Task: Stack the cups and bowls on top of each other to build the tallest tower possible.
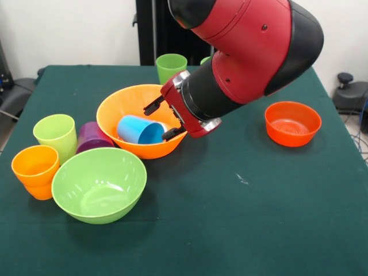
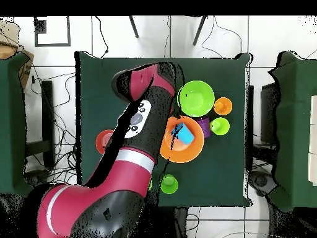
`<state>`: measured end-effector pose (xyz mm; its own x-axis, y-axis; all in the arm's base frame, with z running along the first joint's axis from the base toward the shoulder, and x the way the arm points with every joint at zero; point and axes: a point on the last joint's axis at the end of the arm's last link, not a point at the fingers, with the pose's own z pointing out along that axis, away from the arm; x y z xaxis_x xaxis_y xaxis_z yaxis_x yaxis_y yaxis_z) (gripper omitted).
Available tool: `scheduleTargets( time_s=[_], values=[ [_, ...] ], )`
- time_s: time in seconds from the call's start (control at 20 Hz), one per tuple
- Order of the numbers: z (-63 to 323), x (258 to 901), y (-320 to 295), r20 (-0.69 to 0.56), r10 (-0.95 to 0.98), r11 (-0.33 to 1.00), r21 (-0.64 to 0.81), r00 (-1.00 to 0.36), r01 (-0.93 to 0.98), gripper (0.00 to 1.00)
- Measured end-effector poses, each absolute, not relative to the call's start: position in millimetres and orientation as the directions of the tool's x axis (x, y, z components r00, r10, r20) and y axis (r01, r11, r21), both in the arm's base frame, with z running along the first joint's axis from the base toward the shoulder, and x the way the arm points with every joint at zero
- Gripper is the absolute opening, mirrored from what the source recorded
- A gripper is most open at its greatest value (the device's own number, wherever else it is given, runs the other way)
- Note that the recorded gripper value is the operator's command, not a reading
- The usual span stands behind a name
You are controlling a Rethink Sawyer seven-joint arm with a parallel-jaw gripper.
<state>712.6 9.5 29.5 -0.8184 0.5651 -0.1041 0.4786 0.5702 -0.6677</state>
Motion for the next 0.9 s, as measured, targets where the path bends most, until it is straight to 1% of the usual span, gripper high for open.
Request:
scheduleTargets(
  time_s=[0.35,0.9],
  values=[
    [39.1,716.1,7.7,-0.118,0.559,0.568,-0.667,-0.821,0.482,1.0],
    [40.3,715.0,3.6,-0.124,0.546,0.562,-0.679,-0.829,0.472,1.0]
  ],
)
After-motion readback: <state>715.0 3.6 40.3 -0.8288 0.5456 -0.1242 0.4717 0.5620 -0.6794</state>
